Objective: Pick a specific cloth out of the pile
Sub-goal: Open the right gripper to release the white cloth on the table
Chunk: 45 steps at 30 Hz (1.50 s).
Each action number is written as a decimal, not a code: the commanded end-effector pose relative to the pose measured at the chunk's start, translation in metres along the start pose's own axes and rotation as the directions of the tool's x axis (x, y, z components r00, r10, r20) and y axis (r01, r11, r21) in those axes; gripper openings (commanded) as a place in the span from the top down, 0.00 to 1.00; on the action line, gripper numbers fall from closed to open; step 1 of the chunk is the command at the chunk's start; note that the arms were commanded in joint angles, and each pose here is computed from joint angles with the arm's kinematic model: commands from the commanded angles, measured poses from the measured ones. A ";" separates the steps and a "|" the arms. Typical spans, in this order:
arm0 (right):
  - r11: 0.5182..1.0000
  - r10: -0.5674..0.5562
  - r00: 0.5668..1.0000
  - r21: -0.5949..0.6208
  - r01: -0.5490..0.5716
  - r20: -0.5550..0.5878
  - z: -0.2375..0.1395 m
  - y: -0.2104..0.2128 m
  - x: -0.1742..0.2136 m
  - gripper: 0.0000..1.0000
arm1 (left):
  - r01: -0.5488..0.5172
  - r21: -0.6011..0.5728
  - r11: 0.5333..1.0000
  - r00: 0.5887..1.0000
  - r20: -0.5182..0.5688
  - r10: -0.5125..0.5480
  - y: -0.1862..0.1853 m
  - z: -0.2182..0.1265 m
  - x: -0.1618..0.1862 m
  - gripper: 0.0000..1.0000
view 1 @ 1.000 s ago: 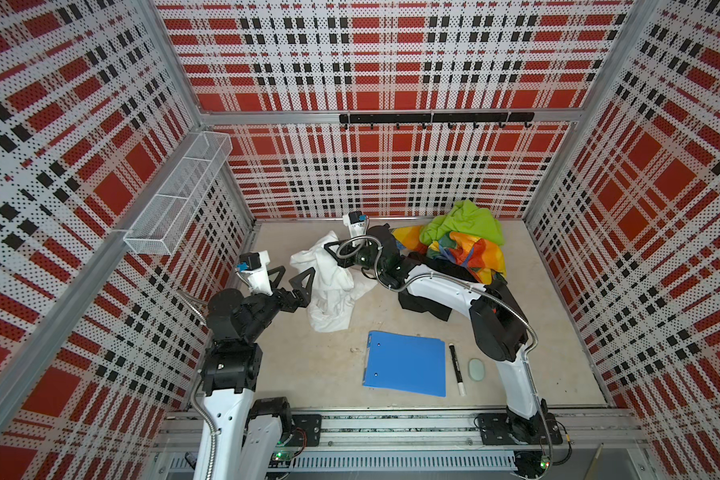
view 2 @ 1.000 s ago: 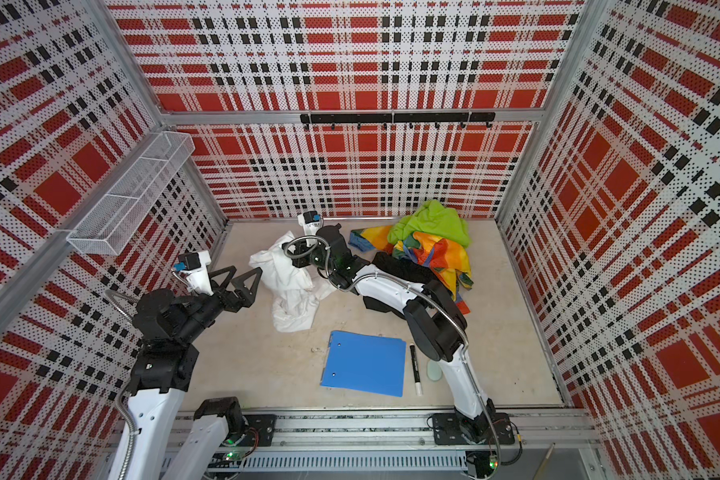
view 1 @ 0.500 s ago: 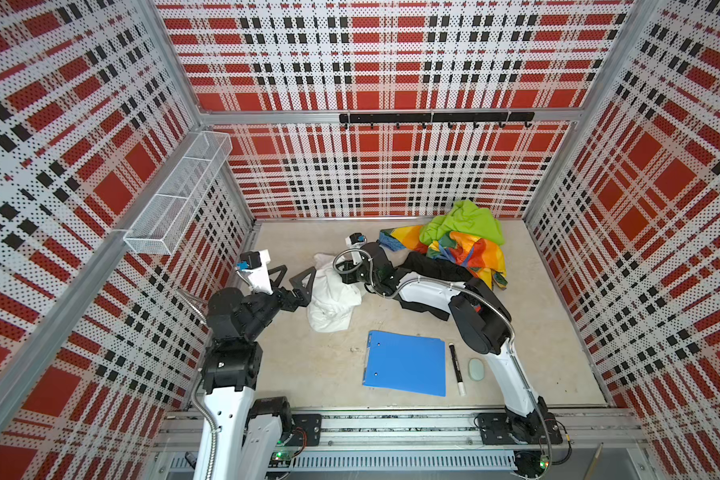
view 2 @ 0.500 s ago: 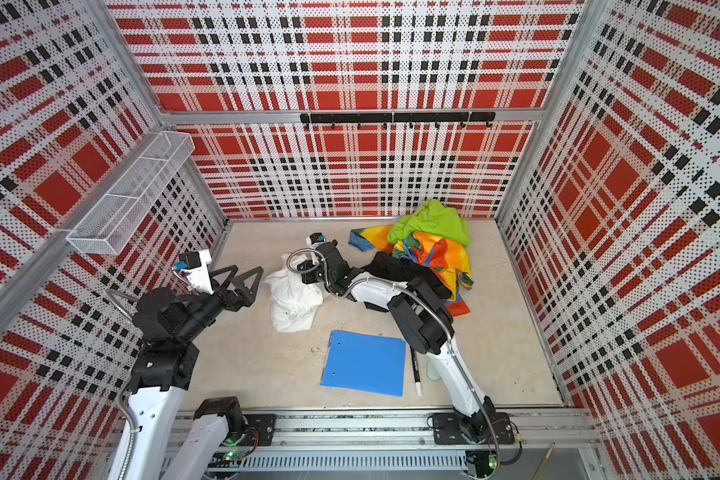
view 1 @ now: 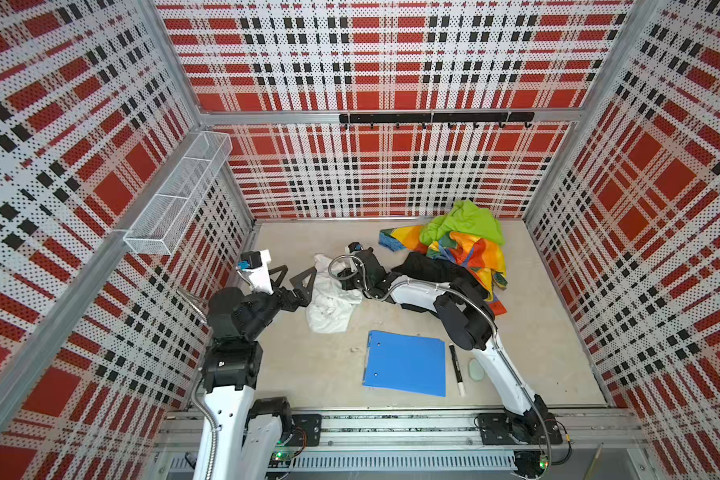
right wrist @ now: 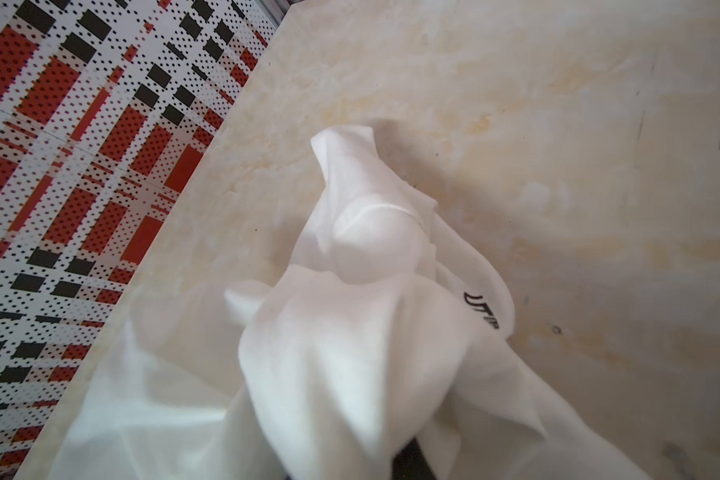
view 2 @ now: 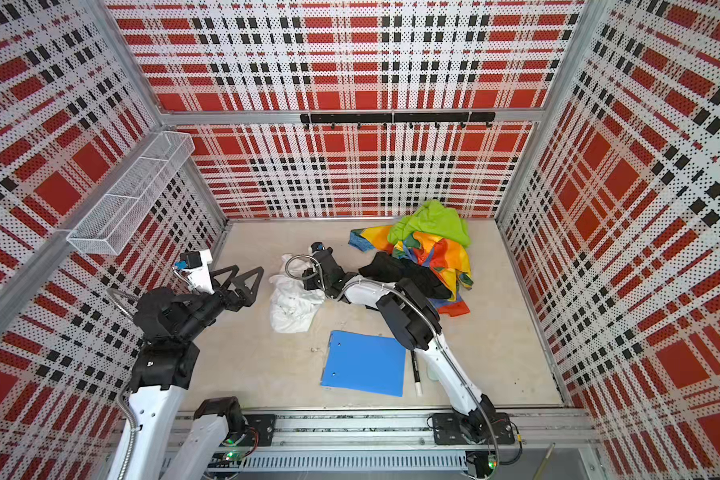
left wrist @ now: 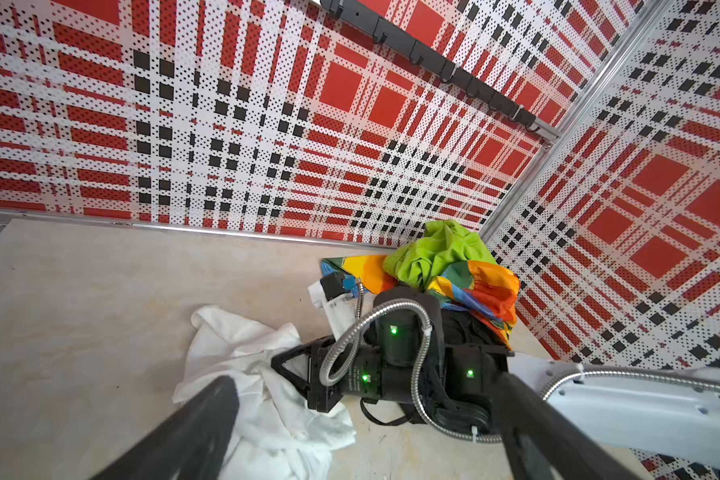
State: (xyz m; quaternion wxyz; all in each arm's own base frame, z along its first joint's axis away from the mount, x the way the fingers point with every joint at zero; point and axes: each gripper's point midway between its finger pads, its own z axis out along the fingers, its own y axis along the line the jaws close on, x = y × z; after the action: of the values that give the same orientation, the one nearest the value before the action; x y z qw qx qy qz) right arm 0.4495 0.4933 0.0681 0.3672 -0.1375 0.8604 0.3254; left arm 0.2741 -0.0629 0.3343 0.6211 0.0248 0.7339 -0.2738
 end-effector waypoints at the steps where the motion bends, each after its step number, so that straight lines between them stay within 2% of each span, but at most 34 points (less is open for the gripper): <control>1: 0.992 -0.031 0.994 0.121 0.044 -0.100 0.015 -0.028 0.034 0.89 | -0.003 0.004 1.000 1.000 0.014 0.003 0.002 0.000 -0.001 0.01; 3: 0.994 -0.043 0.995 0.094 0.051 -0.086 0.011 -0.019 0.023 0.83 | -0.004 0.004 1.000 1.000 0.015 0.004 0.001 0.000 -0.002 0.01; 5: 0.997 -0.052 0.997 0.057 0.055 -0.063 0.000 -0.005 0.008 0.72 | -0.005 0.002 1.000 1.000 0.016 0.005 0.002 0.000 -0.002 0.01; 12: 0.996 -0.061 0.998 -0.059 0.063 0.030 -0.058 0.037 -0.034 0.44 | -0.004 0.002 1.000 1.000 0.017 0.004 0.002 0.000 -0.002 0.01; 14: 0.995 -0.064 0.997 -0.077 0.067 0.042 -0.072 0.044 -0.036 0.40 | -0.006 0.003 1.000 1.000 0.018 0.006 0.001 0.000 -0.003 0.01; 19: 0.994 -0.072 0.996 -0.082 0.076 0.061 -0.098 0.052 -0.034 0.36 | -0.006 0.003 1.000 1.000 0.020 0.006 0.001 -0.001 -0.003 0.01; 21: 0.991 -0.107 0.992 -0.075 0.112 0.068 -0.105 0.055 -0.033 0.35 | -0.005 0.002 1.000 1.000 0.019 0.005 0.002 -0.001 -0.003 0.01; 24: 0.985 -0.117 0.991 -0.116 0.124 0.068 -0.109 0.067 -0.029 0.40 | -0.005 0.005 1.000 1.000 0.018 0.005 0.001 0.000 -0.002 0.01; 27: 0.978 -0.134 0.990 -0.153 0.139 0.041 -0.099 0.078 -0.019 0.43 | -0.005 0.006 1.000 1.000 0.017 0.005 0.002 0.001 -0.002 0.01; 31: 0.979 -0.144 0.990 -0.144 0.143 0.007 -0.078 0.075 -0.001 0.40 | -0.006 0.003 1.000 1.000 0.020 0.006 0.002 0.000 -0.003 0.01; 45: 0.986 -0.163 0.980 -0.002 0.164 -0.118 -0.023 0.024 0.058 0.41 | 0.002 -0.002 1.000 1.000 0.009 -0.002 0.007 0.003 -0.001 0.01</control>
State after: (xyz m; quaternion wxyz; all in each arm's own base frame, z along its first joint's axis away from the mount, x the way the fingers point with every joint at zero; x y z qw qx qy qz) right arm 0.3800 0.4999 0.0795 0.3486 -0.2218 0.8536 0.3173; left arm 0.2787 -0.0596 0.3286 0.6150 0.0181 0.7399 -0.2722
